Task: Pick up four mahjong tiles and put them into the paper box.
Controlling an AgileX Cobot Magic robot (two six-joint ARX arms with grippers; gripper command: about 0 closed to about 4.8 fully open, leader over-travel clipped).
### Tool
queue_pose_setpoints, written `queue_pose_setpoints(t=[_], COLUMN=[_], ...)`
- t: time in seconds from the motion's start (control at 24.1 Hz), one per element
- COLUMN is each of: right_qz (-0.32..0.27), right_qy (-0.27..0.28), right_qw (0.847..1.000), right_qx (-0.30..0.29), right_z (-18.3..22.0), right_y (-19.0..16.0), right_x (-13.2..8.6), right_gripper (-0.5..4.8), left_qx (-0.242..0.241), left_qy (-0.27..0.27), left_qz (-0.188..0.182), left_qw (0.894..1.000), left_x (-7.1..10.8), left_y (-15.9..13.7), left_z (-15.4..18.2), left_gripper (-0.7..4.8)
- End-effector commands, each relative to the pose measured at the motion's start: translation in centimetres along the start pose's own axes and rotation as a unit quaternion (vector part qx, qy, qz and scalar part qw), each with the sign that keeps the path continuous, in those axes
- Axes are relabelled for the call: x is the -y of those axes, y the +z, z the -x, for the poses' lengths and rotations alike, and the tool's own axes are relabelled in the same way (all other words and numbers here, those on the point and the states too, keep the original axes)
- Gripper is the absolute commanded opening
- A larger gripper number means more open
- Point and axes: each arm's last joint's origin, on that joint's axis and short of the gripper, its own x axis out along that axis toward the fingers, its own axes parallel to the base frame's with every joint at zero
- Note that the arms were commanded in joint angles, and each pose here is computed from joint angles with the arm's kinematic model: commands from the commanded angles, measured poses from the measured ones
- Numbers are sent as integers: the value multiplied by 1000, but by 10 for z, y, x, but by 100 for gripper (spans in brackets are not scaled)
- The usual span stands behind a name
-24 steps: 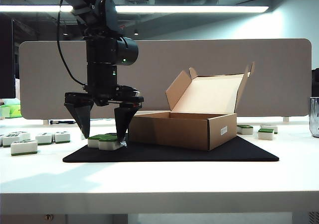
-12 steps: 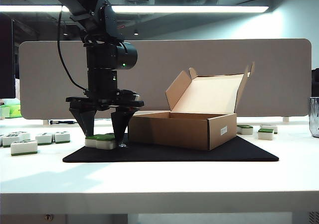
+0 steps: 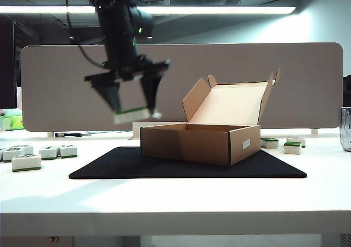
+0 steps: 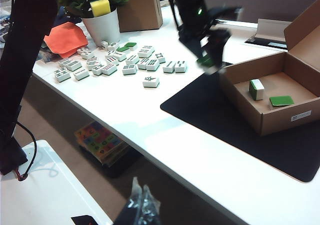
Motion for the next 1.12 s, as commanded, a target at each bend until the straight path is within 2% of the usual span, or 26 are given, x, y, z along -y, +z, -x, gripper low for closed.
queue_pose_setpoints(t=[0.04, 0.08, 0.21, 0.5, 0.7, 1.12], right_qz=[11, 11, 11, 11, 11, 11], right_qy=[0, 0, 0, 0, 0, 0], right_qw=[1000, 1000, 1000, 1000, 1000, 1000], right_qx=[11, 11, 11, 11, 11, 11], right_z=[2, 2, 2, 2, 2, 2], right_y=[1, 1, 1, 1, 1, 1], right_x=[-2, -2, -2, -2, -2, -2], right_gripper=[-1, -1, -1, -1, -1, -1], left_qx=[74, 97, 105, 118, 124, 71], left_qy=[-32, -40, -52, -42, -5, 6], left_qz=[3, -7, -44, -129, -140, -140], left_qw=[997, 994, 992, 984, 982, 988], left_x=[17, 28, 55, 97, 107, 102], left_y=[12, 15, 14, 9, 9, 5], left_z=[13, 13, 5, -18, -40, -77], left_gripper=[267, 268, 267, 267, 267, 267])
